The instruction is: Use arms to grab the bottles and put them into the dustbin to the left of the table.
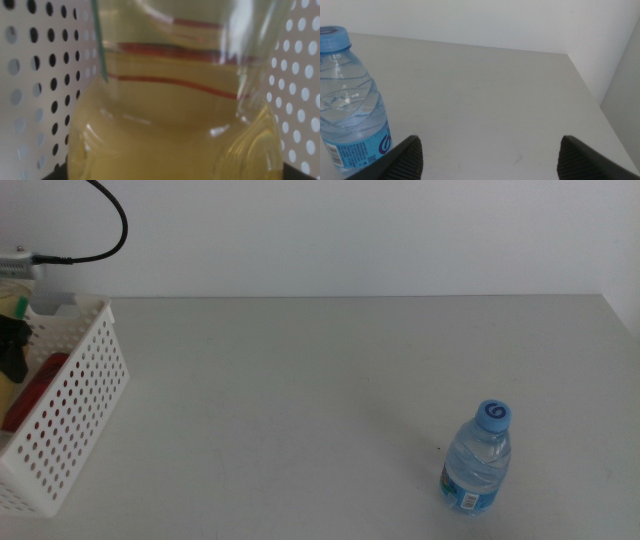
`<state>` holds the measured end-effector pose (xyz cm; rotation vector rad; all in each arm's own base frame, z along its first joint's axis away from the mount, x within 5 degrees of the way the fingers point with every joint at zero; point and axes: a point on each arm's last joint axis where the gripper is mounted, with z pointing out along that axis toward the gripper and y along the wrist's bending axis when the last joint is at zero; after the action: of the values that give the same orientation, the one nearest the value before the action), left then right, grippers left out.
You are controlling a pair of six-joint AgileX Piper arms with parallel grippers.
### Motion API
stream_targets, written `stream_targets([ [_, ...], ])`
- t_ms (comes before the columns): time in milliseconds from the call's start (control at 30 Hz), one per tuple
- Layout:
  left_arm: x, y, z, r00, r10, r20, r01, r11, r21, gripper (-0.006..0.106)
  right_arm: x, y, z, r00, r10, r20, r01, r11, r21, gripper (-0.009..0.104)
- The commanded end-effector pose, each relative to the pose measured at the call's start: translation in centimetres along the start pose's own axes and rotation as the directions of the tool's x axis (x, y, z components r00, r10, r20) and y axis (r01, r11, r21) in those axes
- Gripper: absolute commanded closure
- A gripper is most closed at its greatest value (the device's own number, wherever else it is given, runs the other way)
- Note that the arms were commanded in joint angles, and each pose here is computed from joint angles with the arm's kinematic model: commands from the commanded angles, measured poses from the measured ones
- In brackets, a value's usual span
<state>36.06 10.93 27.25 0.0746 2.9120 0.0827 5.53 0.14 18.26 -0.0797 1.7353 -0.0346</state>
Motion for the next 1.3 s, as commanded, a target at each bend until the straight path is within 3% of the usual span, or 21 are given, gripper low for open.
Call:
stream_targets([
  [0, -0.6, 0.1, -3.0, 0.993, 0.008, 0.114, -0.005, 0.999, -0.032, 0.051, -1.1, -0.1, -0.3, 0.995, -0.009, 0.102, 0.008, 1.000, 0.015, 0.011],
  [100, -0.6, 0.0, -2.6, 0.995, 0.011, 0.103, -0.008, 1.000, -0.026, 0.025, -1.1, -0.1, -0.3, 0.995, -0.009, 0.102, 0.008, 1.000, 0.015, 0.011],
  [200, -0.6, 0.0, -2.7, 0.995, 0.011, 0.096, -0.009, 1.000, -0.024, 0.007, -1.1, -0.1, -0.3, 0.995, -0.009, 0.102, 0.008, 1.000, 0.015, 0.011],
  [367, -0.6, -0.1, -3.7, 0.998, -0.012, 0.067, 0.013, 1.000, -0.005, 0.007, -1.1, -0.1, -0.3, 0.995, -0.009, 0.102, 0.008, 1.000, 0.015, 0.011],
  [500, -0.9, -0.1, -6.1, 0.991, -0.124, 0.055, 0.123, 0.992, 0.020, 0.008, -1.1, -0.1, -0.3, 0.995, -0.009, 0.102, 0.008, 1.000, 0.015, 0.011],
  [600, -1.3, -1.0, -8.6, 0.973, -0.184, 0.139, 0.175, 0.982, 0.076, 0.008, -1.1, -0.1, -0.3, 0.995, -0.009, 0.102, 0.008, 1.000, 0.015, 0.011],
  [667, -1.2, -2.4, -10.0, 0.969, -0.161, 0.187, 0.139, 0.982, 0.126, 0.008, -1.1, -0.1, -0.3, 0.995, -0.009, 0.102, 0.008, 1.000, 0.015, 0.011],
  [967, 0.4, -7.8, -16.7, 0.916, -0.001, 0.401, -0.048, 0.993, 0.111, 0.008, -1.1, -0.1, -0.3, 0.995, -0.009, 0.102, 0.008, 1.000, 0.015, 0.011],
  [1100, 2.1, -11.1, -19.8, 0.861, 0.155, 0.484, -0.220, 0.972, 0.079, 0.008, -1.1, -0.1, -0.3, 0.995, -0.009, 0.102, 0.008, 1.000, 0.015, 0.011],
  [1267, 5.6, -14.9, -22.2, 0.778, 0.255, 0.574, -0.360, 0.930, 0.075, 0.008, -1.1, -0.1, -0.3, 0.995, -0.009, 0.102, 0.008, 1.000, 0.015, 0.011],
])
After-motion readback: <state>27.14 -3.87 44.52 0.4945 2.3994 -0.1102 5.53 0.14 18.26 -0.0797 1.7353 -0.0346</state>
